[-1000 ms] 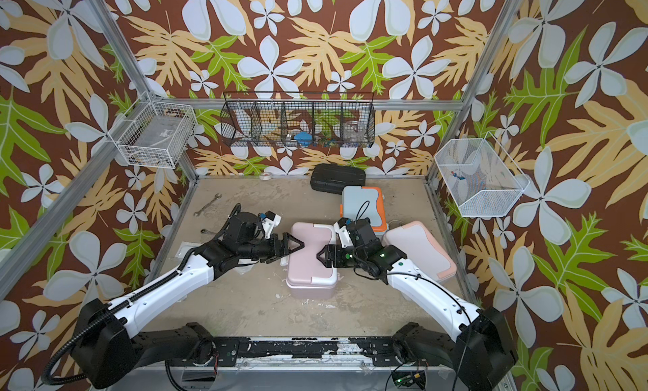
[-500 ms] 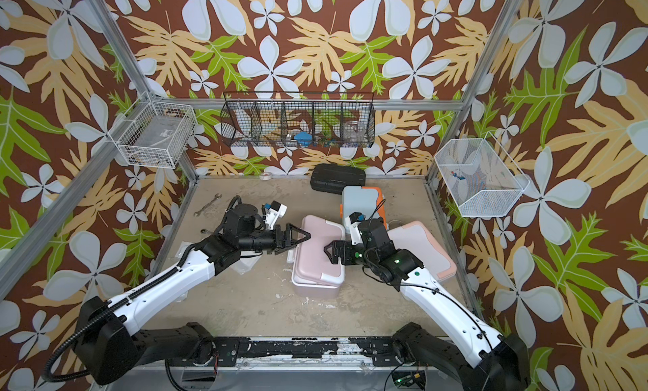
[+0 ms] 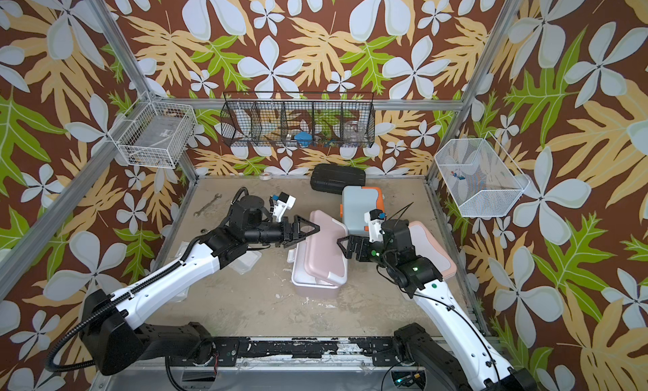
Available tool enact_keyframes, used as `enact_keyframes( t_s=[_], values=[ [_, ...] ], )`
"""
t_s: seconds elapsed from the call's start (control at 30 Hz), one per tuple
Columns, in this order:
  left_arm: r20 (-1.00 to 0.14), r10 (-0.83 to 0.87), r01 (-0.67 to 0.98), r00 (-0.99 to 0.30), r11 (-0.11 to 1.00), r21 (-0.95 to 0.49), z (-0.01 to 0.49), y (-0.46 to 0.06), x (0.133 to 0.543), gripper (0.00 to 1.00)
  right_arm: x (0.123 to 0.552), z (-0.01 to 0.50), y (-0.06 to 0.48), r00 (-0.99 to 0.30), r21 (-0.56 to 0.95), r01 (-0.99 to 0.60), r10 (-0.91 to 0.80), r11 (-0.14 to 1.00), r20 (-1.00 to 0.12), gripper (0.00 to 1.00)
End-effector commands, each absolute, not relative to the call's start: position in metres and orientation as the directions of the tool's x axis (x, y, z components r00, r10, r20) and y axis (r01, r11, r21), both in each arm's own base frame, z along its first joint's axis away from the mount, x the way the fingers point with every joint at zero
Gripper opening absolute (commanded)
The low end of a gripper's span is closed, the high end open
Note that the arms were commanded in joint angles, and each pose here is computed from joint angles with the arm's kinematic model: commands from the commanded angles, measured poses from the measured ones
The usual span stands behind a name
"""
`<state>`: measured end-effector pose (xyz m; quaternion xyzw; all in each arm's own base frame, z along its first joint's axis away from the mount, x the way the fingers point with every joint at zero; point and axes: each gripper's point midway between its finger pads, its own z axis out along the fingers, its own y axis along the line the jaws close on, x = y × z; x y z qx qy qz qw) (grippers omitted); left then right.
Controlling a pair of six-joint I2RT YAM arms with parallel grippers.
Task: Open first aid kits and take out gauze
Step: Open the lid of the first aid kit.
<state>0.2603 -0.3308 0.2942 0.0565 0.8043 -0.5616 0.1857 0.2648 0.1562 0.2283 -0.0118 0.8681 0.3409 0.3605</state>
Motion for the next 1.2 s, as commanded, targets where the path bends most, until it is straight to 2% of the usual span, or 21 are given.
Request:
enact_keyframes(
  t_s=[0.0, 0.53, 0.97, 1.17],
  values=[
    [-0.390, -0.122, 0.332, -0.913, 0.332, -0.883, 0.311, -0.341, 0.261, 0.93, 0.262, 0.240, 0.154, -0.730, 0.620, -0.289, 0.251, 0.730, -0.636, 0.99],
    [-0.439, -0.060, 0.410, -0.897, 0.263, -0.874, 0.346, -0.396, 0.251, 0.93, 0.262, 0.267, 0.136, -0.711, 0.704, -0.279, 0.353, 0.653, -0.608, 0.99],
    [-0.450, 0.022, 0.446, -0.893, 0.181, -0.876, 0.352, -0.459, 0.241, 0.93, 0.257, 0.285, 0.108, -0.622, 0.648, -0.216, 0.409, 0.730, -0.668, 0.99],
    [-0.489, -0.004, 0.475, -0.872, 0.230, -0.849, 0.350, -0.449, 0.246, 0.93, 0.251, 0.293, 0.117, -0.625, 0.652, -0.284, 0.380, 0.703, -0.682, 0.99]
  ],
)
